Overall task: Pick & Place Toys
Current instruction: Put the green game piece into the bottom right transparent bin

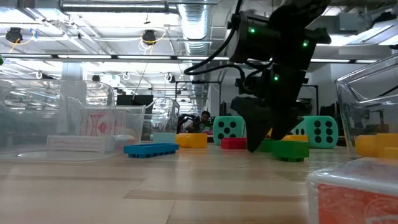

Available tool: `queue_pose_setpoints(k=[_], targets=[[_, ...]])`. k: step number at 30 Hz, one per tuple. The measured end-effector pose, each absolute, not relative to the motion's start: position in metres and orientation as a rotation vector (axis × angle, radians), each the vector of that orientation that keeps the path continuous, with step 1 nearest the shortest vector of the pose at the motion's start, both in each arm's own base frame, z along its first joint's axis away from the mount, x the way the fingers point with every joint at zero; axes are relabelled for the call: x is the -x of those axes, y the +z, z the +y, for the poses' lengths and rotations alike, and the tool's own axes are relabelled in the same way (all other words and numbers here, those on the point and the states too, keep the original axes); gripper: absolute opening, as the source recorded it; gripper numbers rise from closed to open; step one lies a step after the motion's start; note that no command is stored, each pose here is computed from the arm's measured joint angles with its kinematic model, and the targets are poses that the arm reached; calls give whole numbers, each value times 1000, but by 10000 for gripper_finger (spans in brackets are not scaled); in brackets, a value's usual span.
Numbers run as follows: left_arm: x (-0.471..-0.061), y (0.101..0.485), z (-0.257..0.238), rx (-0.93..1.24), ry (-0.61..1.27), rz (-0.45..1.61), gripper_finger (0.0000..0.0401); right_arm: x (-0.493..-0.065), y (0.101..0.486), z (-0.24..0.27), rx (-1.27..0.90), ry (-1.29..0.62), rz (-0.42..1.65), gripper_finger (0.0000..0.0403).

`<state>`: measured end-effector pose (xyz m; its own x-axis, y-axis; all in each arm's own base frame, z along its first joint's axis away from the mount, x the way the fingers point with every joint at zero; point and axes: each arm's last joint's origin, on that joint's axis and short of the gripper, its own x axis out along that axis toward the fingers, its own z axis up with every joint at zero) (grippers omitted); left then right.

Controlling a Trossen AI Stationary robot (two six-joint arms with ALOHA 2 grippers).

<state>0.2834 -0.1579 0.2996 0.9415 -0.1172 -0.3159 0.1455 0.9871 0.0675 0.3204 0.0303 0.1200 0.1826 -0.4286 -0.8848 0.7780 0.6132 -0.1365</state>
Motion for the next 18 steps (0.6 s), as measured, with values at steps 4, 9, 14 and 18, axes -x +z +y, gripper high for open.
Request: queue_pose_setpoints(k=[4,9,14,18], targets=[[-283,300,-158,-91,-134,317,369,-320,119,30,-386,-882,1085,312],[-283,300,-158,-93,-134,317,369,-321,118,30,-405,-869,1094,269],[-283,300,-158,-93,-134,317,369,-321,118,30,-397,-860,1105,196],[-283,299,-158,-94,-135,317,369,-320,117,30,-380,-849,1123,131]])
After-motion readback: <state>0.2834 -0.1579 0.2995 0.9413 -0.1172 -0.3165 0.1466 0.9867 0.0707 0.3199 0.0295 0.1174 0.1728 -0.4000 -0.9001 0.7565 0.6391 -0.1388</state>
